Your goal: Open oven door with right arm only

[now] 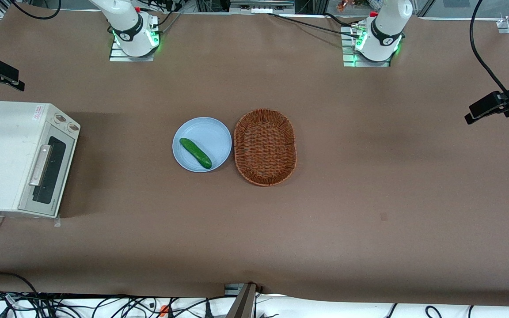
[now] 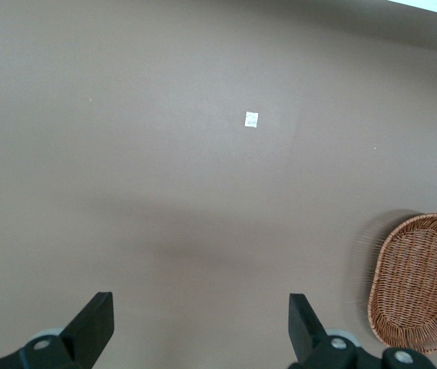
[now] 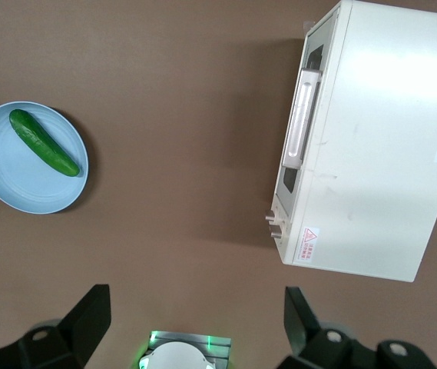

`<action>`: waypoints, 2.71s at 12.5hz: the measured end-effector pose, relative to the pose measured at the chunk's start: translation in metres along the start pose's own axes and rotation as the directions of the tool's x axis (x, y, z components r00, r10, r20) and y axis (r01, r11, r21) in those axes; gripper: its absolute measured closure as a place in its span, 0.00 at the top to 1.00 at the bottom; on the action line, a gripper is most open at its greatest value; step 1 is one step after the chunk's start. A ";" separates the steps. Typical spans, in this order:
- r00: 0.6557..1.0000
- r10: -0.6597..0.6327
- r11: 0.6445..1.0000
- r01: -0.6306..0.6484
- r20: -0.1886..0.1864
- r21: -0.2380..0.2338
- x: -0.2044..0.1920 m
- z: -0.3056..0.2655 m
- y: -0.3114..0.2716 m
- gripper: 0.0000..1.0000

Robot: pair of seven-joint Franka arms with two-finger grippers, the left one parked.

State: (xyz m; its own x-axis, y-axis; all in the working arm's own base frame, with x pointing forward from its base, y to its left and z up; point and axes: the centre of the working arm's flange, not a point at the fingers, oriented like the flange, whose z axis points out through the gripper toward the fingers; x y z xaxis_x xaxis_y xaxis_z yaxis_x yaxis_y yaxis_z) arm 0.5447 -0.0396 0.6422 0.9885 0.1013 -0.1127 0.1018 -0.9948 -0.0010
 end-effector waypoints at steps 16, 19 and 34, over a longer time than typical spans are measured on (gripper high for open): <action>0.968 -0.093 0.996 0.091 0.235 0.018 0.041 0.102 -0.041 0.30; 0.958 -0.090 0.995 0.101 0.271 -0.027 0.063 0.143 -0.040 0.19; 0.917 -0.142 0.845 0.309 0.374 -0.436 0.120 0.282 0.003 0.01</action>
State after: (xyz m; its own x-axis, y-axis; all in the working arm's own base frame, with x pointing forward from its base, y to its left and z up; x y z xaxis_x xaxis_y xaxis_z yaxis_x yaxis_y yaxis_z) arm 0.6322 -0.0331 0.3487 0.8496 0.2304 -0.4744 0.4402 -0.8052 0.3973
